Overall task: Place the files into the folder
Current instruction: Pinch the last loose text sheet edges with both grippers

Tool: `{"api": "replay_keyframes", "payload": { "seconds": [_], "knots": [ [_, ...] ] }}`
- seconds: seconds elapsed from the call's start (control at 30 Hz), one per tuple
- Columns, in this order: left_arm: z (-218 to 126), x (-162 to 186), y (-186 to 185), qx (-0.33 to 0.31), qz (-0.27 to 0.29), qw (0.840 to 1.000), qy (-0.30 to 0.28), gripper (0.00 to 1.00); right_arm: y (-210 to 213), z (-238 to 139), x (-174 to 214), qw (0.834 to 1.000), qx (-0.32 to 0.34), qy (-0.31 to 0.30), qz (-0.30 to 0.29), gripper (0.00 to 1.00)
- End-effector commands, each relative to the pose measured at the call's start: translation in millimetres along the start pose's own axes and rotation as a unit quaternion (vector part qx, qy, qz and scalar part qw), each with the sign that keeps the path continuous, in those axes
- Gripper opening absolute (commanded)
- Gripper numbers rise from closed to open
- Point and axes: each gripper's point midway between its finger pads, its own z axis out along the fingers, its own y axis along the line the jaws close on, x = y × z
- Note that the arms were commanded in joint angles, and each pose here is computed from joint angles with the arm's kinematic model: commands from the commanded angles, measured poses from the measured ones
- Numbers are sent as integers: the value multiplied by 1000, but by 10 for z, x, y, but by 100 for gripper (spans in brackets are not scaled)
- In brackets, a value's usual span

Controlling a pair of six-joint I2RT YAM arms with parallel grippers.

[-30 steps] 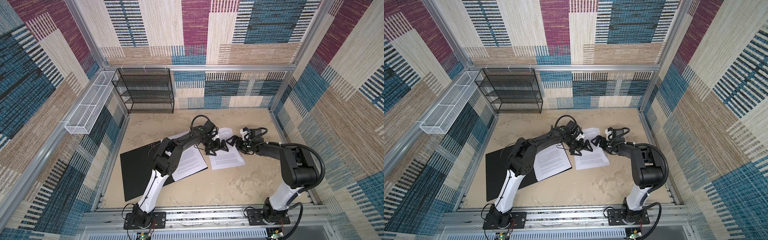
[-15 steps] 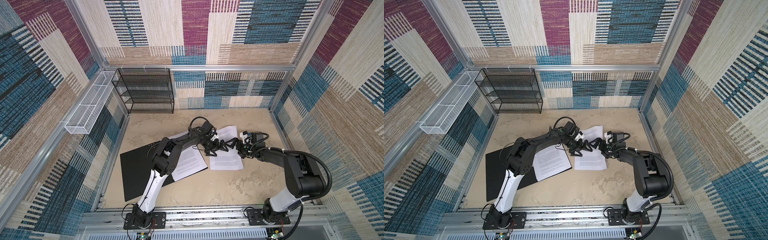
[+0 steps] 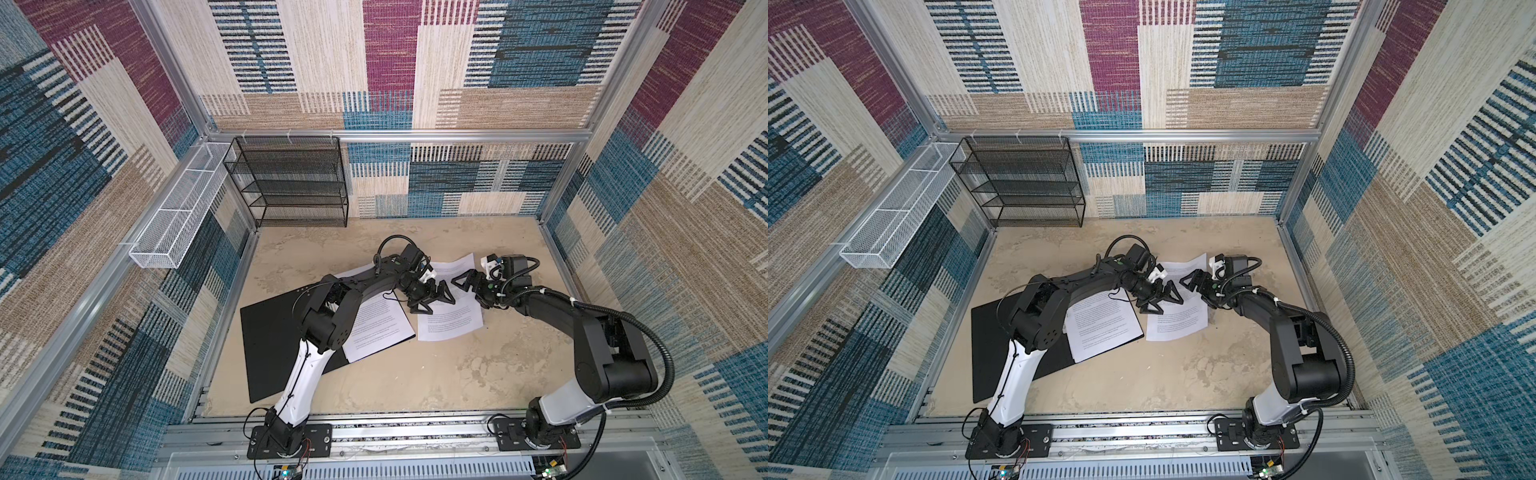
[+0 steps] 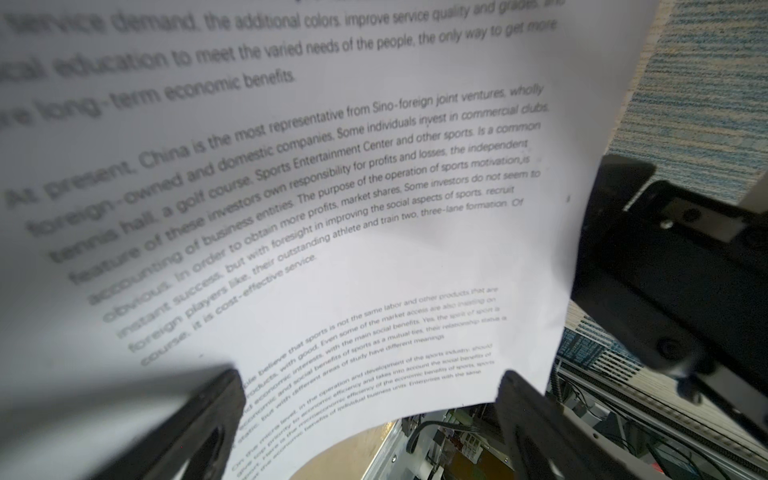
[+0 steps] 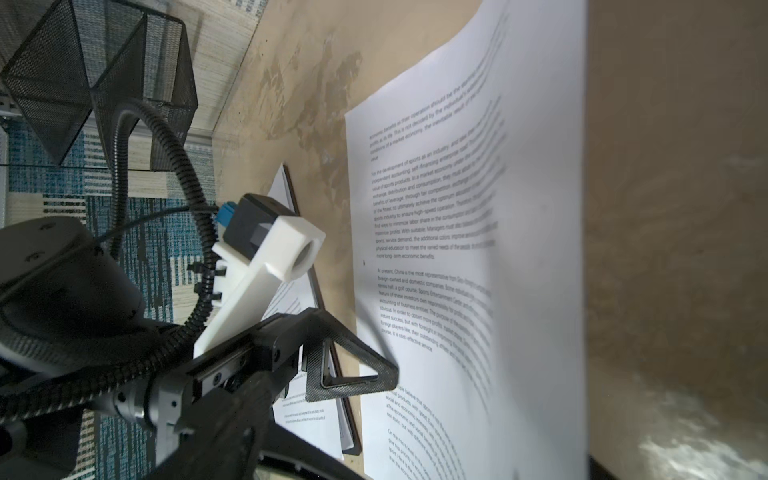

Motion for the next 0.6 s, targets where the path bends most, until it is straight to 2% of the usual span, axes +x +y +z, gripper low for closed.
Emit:
{"api": "replay_keyframes", "payload": {
  "seconds": [0.0,0.1,0.27,0.3,0.4,0.5,0.53,0.57],
  "knots": [
    [-10,179,833,-171,-90,981,0,99,-122,14,-14,999,32,-4,7,76],
    [-17,170,834,-171,-91,981,-1,99,-190,8,-6,999,48,-8,11,69],
    [-25,171,841,-172,-91,981,0,99,-247,-26,-18,998,65,-20,15,51],
    [-23,169,842,-172,-91,981,-1,99,-256,-37,-32,997,69,-24,15,46],
    [-30,148,757,-157,-86,984,1,99,-292,-50,-65,996,82,-32,13,24],
    [-63,94,387,-98,-48,994,6,99,-287,-44,-79,996,84,-33,8,5],
    [-94,86,201,-75,-26,997,7,99,-274,-47,-91,996,84,-34,3,0],
    [-144,75,31,-53,-10,999,6,99,-264,-52,-106,996,87,-35,-2,0]
  ]
}}
